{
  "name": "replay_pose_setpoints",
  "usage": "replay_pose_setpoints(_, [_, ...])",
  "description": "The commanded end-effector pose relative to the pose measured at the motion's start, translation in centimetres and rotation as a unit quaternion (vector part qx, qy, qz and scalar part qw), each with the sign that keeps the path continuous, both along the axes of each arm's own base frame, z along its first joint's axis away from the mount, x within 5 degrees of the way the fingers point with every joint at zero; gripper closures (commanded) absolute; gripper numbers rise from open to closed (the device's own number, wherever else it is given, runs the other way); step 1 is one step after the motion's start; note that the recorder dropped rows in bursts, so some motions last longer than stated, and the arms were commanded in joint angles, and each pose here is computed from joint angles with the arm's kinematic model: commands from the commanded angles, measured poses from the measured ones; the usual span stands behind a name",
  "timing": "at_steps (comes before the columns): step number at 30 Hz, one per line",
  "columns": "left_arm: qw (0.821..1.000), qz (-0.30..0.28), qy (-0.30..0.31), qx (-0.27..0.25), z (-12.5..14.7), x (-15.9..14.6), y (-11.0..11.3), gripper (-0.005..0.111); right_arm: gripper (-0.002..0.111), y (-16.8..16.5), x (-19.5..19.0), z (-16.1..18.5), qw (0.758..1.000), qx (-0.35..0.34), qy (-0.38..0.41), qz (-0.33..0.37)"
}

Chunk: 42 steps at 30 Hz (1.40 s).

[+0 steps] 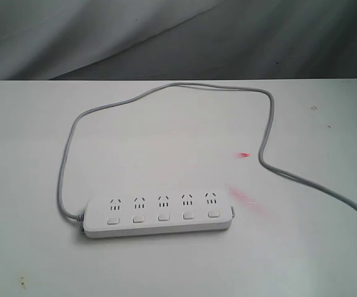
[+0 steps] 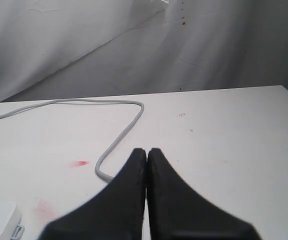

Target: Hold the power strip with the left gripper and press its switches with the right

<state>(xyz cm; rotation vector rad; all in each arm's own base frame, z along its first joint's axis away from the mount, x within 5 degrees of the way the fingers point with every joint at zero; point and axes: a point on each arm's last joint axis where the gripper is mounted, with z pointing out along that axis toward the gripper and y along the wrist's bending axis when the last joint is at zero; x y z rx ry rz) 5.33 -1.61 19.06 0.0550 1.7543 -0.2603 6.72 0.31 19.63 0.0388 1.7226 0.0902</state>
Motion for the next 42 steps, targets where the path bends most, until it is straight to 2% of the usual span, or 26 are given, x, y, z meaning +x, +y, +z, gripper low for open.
replay_pose_setpoints(1, [1.000, 0.003, -0.008, 0.010, 0.0, 0.0, 0.1, 0.106, 0.108, -0.1, 0.0, 0.0, 1.000, -0.003, -0.005, -0.004])
replay_pose_setpoints(8, [0.997, 0.014, -0.029, 0.072, 0.1, 0.1, 0.5, 0.106, 0.108, -0.1, 0.0, 0.0, 1.000, -0.003, -0.005, -0.004])
replay_pose_setpoints(10, [0.997, 0.021, -0.045, 0.060, 0.5, 0.2, 0.6, 0.106, 0.108, -0.1, 0.0, 0.0, 1.000, -0.003, -0.005, -0.004])
replay_pose_setpoints(13, [0.997, 0.030, -0.062, 0.016, 0.9, 0.2, 0.6, 0.106, 0.108, -0.1, 0.0, 0.0, 1.000, -0.003, -0.005, -0.004])
replay_pose_setpoints(16, [0.996, 0.037, -0.079, 0.012, 1.3, 0.2, 0.7, 0.106, 0.108, -0.1, 0.0, 0.0, 1.000, -0.003, -0.005, -0.004])
replay_pose_setpoints(19, [0.988, 0.050, -0.144, 0.017, 4.4, -0.1, 1.0, 0.106, 0.108, -0.1, 0.0, 0.0, 1.000, -0.003, -0.005, -0.004])
replay_pose_setpoints(21, [0.984, 0.053, -0.166, 0.042, 6.6, -0.2, 1.0, 0.106, 0.108, -0.1, 0.0, 0.0, 1.000, -0.003, -0.005, -0.004])
replay_pose_setpoints(22, [0.983, 0.054, -0.170, 0.053, 9.1, 0.4, 1.0, 0.106, 0.108, -0.1, 0.0, 0.0, 1.000, -0.003, -0.005, -0.004])
replay_pose_setpoints(24, [0.984, 0.053, -0.156, 0.064, 11.8, 2.0, 0.9, 0.106, 0.108, -0.1, 0.0, 0.0, 1.000, -0.003, -0.005, -0.004])
replay_pose_setpoints(26, [0.985, 0.052, -0.146, 0.071, 16.4, 5.2, 0.6, 0.106, 0.108, -0.1, 0.0, 0.0, 1.000, -0.003, -0.005, -0.004])
replay_pose_setpoints(28, [0.985, 0.061, -0.141, 0.077, 19.2, 8.3, 0.6, 0.106, 0.108, -0.1, 0.0, 0.0, 1.000, -0.003, -0.005, -0.004])
replay_pose_setpoints(29, [0.985, 0.071, -0.138, 0.076, 19.9, 9.3, 0.8, 0.106, 0.108, -0.1, 0.0, 0.0, 1.000, -0.003, -0.005, -0.004])
replay_pose_setpoints(31, [0.985, 0.122, -0.117, 0.035, 21.3, 12.6, 2.4, 0.106, 0.108, -0.1, 0.0, 0.0, 1.000, -0.003, -0.005, -0.004])
replay_pose_setpoints(33, [0.983, 0.164, -0.085, 0.004, 21.3, 14.9, 4.3, 0.106, 0.108, -0.1, 0.0, 0.0, 1.000, -0.003, -0.005, -0.004])
replay_pose_setpoints(35, [0.983, 0.182, -0.027, 0.000, 20.2, 16.7, 5.9, 0.106, 0.108, -0.1, 0.0, 0.0, 1.000, -0.003, -0.005, -0.004])
replay_pose_setpoints(37, [0.987, 0.148, 0.032, 0.047, 18.7, 17.8, 6.6, 0.106, 0.108, -0.1, 0.0, 0.0, 1.000, -0.003, -0.005, -0.004])
replay_pose_setpoints(38, [0.987, 0.126, 0.040, 0.087, 18.4, 18.0, 6.6, 0.106, 0.108, -0.1, 0.0, 0.0, 1.000, -0.003, -0.005, -0.004])
replay_pose_setpoints(39, [0.989, 0.095, 0.049, 0.104, 17.9, 18.3, 6.6, 0.106, 0.108, -0.1, 0.0, 0.0, 1.000, -0.003, -0.005, -0.004])
replay_pose_setpoints(41, [0.985, 0.009, 0.044, 0.167, 17.3, 18.5, 6.5, 0.106, 0.108, -0.1, 0.0, 0.0, 1.000, -0.003, -0.005, -0.004])
replay_pose_setpoints(42, [0.985, -0.008, 0.036, 0.170, 17.3, 18.4, 6.5, 0.106, 0.108, -0.1, 0.0, 0.0, 1.000, -0.003, -0.005, -0.004])
